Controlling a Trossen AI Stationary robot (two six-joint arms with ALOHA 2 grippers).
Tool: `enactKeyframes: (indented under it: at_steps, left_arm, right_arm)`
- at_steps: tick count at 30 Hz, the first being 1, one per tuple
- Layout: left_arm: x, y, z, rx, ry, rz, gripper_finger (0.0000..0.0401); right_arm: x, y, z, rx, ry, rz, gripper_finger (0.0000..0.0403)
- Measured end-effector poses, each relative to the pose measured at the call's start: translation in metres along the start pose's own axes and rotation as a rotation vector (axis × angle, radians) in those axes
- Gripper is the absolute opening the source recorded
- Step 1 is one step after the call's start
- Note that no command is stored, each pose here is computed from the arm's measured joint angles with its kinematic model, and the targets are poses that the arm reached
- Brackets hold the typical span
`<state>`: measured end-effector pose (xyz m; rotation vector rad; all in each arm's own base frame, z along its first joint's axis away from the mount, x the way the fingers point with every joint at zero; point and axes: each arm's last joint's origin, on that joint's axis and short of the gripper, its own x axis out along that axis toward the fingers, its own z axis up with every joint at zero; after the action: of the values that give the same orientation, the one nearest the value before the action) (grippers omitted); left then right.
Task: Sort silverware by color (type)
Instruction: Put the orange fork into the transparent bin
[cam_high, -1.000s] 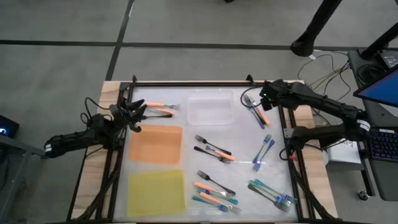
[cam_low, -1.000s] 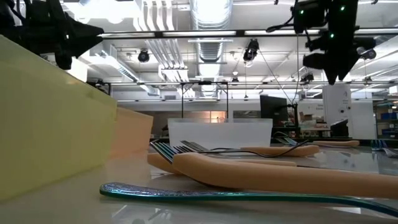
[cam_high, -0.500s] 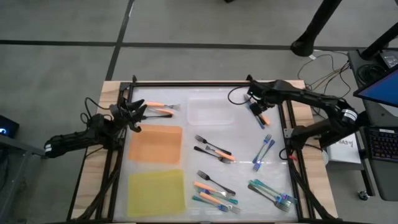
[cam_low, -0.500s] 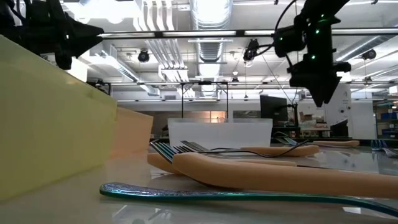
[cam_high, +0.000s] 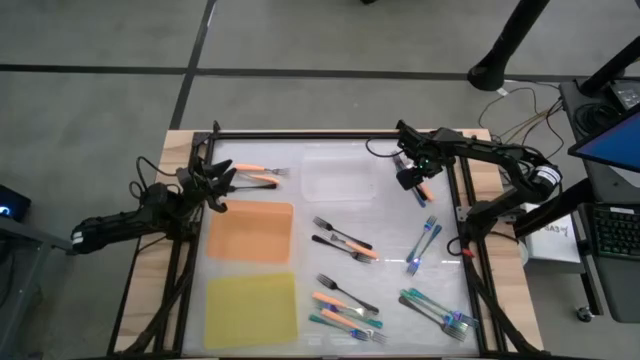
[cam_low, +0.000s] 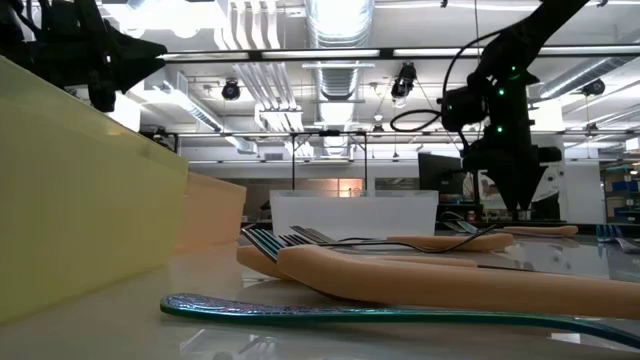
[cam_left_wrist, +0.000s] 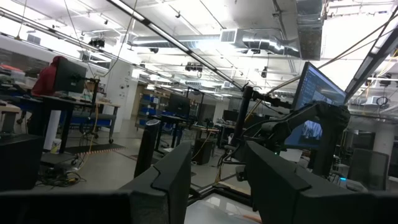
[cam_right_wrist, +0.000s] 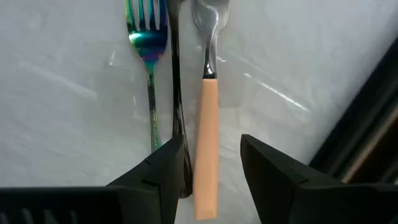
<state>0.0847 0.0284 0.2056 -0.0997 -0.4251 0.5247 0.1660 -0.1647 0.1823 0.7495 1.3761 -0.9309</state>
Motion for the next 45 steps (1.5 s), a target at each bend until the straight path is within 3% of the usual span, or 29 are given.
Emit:
enactKeyframes:
  at_steps: [26, 32, 37, 41, 45]
  left_arm:
    - [0.000, 0.000, 0.000, 0.000, 0.000, 0.000, 0.0132]
    - [0.000, 0.000, 0.000, 0.000, 0.000, 0.000, 0.0132]
    - [0.000, 0.000, 0.000, 0.000, 0.000, 0.000, 0.0132]
    - [0.000, 0.000, 0.000, 0.000, 0.000, 0.000, 0.0132]
    - [0.000, 0.000, 0.000, 0.000, 0.000, 0.000, 0.0133]
  right_arm:
    - [0.048, -0.015, 0.020, 0.002, 0.064, 0.024, 0.0148]
    - [0.038, -0.016, 0.019, 0.025, 0.014, 0.030, 0.0096]
    - [0.031, -0.020, 0.020, 0.036, -0.052, -0.058, 0.0028]
    - [0.025, -0.023, 0.020, 0.047, -0.084, -0.101, 0.0022]
    - [0.010, -0.022, 0.016, 0.103, -0.144, -0.053, 0.0022]
